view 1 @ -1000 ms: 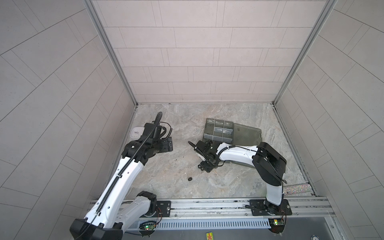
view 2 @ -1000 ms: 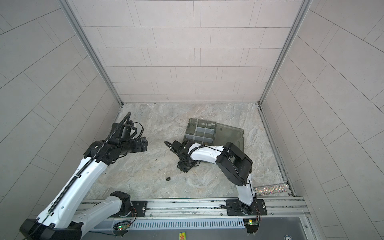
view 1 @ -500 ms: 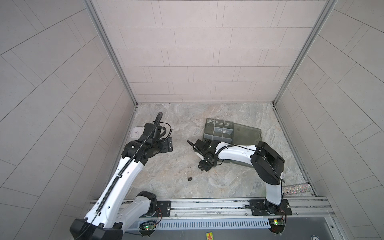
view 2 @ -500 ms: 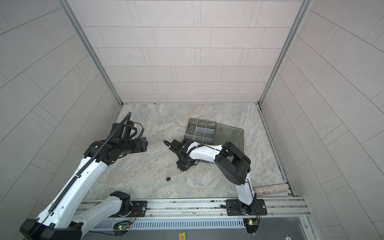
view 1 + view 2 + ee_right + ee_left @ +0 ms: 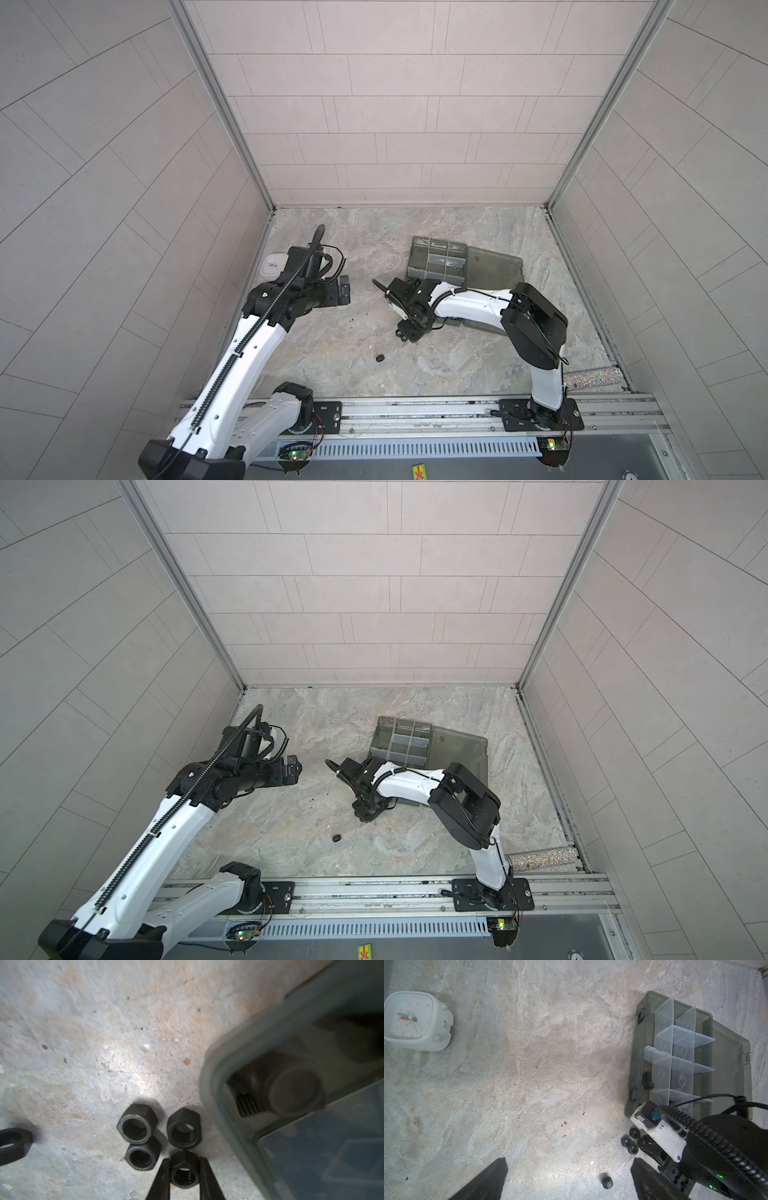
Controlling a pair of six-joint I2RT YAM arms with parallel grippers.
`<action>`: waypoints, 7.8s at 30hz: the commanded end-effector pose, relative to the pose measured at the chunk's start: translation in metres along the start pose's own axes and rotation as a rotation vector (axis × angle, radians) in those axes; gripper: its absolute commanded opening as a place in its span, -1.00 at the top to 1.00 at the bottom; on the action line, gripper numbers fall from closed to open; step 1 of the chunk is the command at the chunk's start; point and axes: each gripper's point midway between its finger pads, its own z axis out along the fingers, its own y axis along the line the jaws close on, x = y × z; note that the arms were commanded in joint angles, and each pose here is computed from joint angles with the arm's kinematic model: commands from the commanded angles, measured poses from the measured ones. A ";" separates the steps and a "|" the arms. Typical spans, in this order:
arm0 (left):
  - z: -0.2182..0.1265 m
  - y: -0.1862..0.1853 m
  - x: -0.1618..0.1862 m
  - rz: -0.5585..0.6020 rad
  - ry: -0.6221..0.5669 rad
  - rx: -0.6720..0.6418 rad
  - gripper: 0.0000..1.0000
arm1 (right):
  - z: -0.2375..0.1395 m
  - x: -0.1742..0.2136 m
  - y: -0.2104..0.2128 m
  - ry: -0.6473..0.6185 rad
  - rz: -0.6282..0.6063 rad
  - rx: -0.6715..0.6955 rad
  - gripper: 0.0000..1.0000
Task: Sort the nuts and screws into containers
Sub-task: 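Lift the black hex nut and carry it over the box with the right gripper, then open the right gripper to drop the nut into a box compartment, then move the right gripper back over the remaining black hex nuts, then lower the right gripper onto another black hex nut and close on it, then lift the black hex nut and carry it over the box with the right gripper, then open the right gripper to drop the nut into a box compartment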
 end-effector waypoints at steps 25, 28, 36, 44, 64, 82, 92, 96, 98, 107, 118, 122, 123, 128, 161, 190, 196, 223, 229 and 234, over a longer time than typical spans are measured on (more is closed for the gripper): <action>-0.035 -0.099 -0.024 0.081 -0.090 0.580 -1.00 | -0.109 -0.032 -0.093 -0.113 0.129 0.130 0.64; -0.030 -0.103 -0.032 0.072 -0.094 0.593 -1.00 | -0.108 -0.035 -0.106 -0.108 0.145 0.135 0.64; -0.017 -0.110 -0.049 0.067 -0.083 0.601 -1.00 | -0.094 -0.045 -0.132 -0.085 0.188 0.117 0.64; 0.001 -0.116 -0.065 0.090 -0.054 0.594 -1.00 | -0.077 -0.059 -0.150 -0.068 0.229 0.076 0.64; 0.037 -0.124 -0.071 0.079 0.030 0.619 -1.00 | -0.041 -0.052 -0.154 0.025 0.276 0.042 0.52; 0.016 -0.111 -0.040 0.095 0.031 0.592 -1.00 | -0.107 -0.040 -0.100 -0.077 0.183 0.058 0.17; -0.004 -0.092 0.016 0.037 0.067 0.584 -1.00 | -0.087 -0.005 -0.021 -0.058 0.109 0.000 0.18; -0.012 -0.090 0.032 0.015 0.082 0.601 -1.00 | -0.064 0.003 -0.001 -0.040 0.082 -0.027 0.18; -0.016 -0.090 0.039 0.008 0.094 0.616 -1.00 | -0.056 0.005 0.006 -0.028 0.074 -0.033 0.18; -0.034 -0.087 0.059 0.003 0.112 0.621 -1.00 | -0.027 0.001 0.023 -0.011 0.058 -0.071 0.18; -0.063 -0.067 0.058 -0.023 -0.085 0.555 -1.00 | -0.003 -0.002 0.028 0.023 0.031 -0.086 0.20; -0.063 -0.064 0.059 -0.030 -0.080 0.538 -1.00 | 0.001 -0.002 0.029 0.031 0.019 -0.091 0.21; -0.063 -0.064 0.058 -0.032 -0.081 0.536 -1.00 | 0.002 -0.002 0.029 0.034 0.018 -0.092 0.21; -0.064 -0.063 0.055 -0.037 -0.093 0.525 -1.00 | 0.007 -0.005 0.031 0.041 0.005 -0.097 0.25; -0.053 -0.072 0.019 0.021 -0.110 0.504 -1.00 | -0.003 -0.012 0.009 0.042 0.036 -0.070 0.81; -0.061 -0.070 0.010 0.038 -0.151 0.484 -1.00 | -0.085 -0.041 -0.009 -0.094 0.066 -0.084 0.82; -0.060 -0.075 0.002 0.040 -0.161 0.499 -1.00 | -0.105 -0.051 -0.039 -0.134 0.110 -0.071 0.82; -0.040 -0.093 -0.029 0.055 -0.125 0.531 -1.00 | -0.063 -0.052 -0.157 -0.041 0.325 -0.019 0.58; -0.038 -0.095 -0.027 0.061 -0.111 0.539 -1.00 | -0.079 -0.050 -0.157 -0.066 0.319 -0.002 0.34; -0.036 -0.099 -0.021 0.075 -0.095 0.552 -1.00 | -0.091 -0.041 -0.151 -0.079 0.320 0.004 -0.03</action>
